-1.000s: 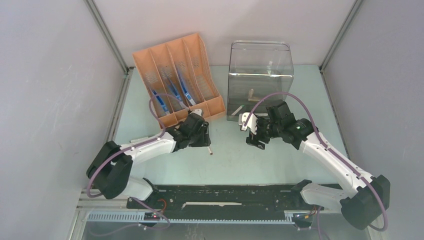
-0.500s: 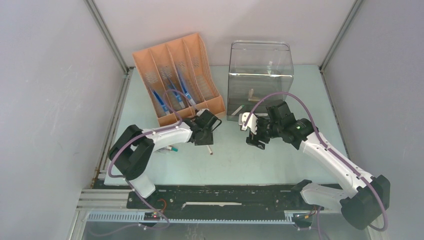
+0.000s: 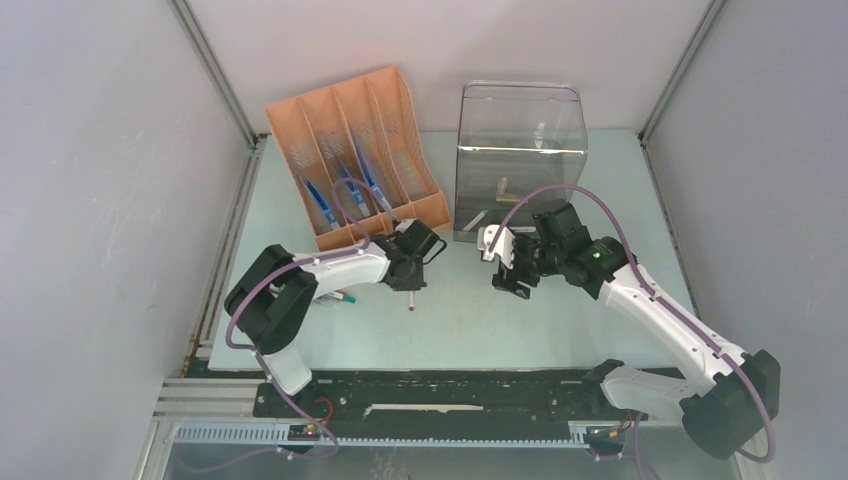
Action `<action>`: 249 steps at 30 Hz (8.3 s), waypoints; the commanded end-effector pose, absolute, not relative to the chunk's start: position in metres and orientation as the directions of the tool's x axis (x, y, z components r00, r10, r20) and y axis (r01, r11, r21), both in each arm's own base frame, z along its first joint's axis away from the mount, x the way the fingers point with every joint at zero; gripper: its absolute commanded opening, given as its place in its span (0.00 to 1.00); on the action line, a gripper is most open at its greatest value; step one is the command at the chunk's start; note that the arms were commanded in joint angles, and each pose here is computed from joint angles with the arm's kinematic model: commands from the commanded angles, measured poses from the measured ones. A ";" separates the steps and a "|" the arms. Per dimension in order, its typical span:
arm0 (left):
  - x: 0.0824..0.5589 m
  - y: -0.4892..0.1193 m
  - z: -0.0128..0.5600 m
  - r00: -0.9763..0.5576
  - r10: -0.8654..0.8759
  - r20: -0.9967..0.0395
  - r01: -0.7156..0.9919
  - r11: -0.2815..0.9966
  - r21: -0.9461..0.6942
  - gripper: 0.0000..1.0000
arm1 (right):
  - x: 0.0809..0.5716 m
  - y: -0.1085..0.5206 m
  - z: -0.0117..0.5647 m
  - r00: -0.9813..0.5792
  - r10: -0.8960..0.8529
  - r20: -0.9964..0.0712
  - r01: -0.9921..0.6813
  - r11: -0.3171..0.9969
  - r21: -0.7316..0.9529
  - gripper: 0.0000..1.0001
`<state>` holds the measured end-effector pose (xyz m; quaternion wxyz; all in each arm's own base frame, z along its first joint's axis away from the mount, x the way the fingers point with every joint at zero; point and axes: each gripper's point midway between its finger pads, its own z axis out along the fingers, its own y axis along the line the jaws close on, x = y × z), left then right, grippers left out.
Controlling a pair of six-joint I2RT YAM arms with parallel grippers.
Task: Organize the desk
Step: Pick up the stationery from the center of the board, then place the stationery in the drawer, then pick up the stationery from the center of the board, then place the stationery in the drawer.
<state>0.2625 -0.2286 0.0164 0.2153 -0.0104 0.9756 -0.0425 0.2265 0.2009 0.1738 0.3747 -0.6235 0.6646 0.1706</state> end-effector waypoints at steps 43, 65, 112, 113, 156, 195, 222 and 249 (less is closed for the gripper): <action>0.222 -0.290 0.280 -0.307 -0.626 -0.717 0.620 0.439 -0.650 0.00 | 0.204 0.279 0.254 -0.416 -0.160 -0.895 -0.891 0.270 0.366 0.74; 0.213 -0.321 0.288 -0.353 -0.617 -0.704 0.665 0.364 -0.653 0.00 | 0.206 0.294 0.233 -0.469 -0.195 -0.861 -0.868 0.284 0.408 0.49; 0.223 -0.193 0.152 -0.315 -0.159 -0.936 0.371 0.887 -0.276 1.00 | 0.382 0.088 0.158 -0.309 -0.815 -0.491 -0.371 0.578 -0.727 0.33; 0.223 -0.193 0.152 -0.319 -0.152 -0.936 0.374 0.887 -0.272 1.00 | 0.382 0.088 0.158 -0.312 -0.814 -0.490 -0.369 0.579 -0.727 0.40; 0.320 -0.189 0.059 -0.668 0.349 -0.658 0.384 0.918 0.097 0.90 | 0.301 0.149 0.185 -0.131 -0.694 -0.708 -0.752 0.535 -0.385 0.56; 0.267 -0.211 -0.004 -0.884 0.188 -0.429 0.295 0.935 -0.199 0.22 | 0.301 0.148 0.171 -0.158 -0.701 -0.695 -0.779 0.521 -0.349 0.57; 0.266 -0.292 0.146 -0.663 -0.226 -0.714 0.457 0.634 -0.625 0.00 | 0.203 0.264 0.205 -0.217 -0.487 -0.846 -0.974 0.165 0.155 0.59; 0.254 -0.322 0.280 -0.421 -0.564 -0.710 0.645 0.364 -0.672 0.00 | 0.233 0.282 0.227 -0.616 -0.204 -0.761 -0.776 0.323 0.542 0.69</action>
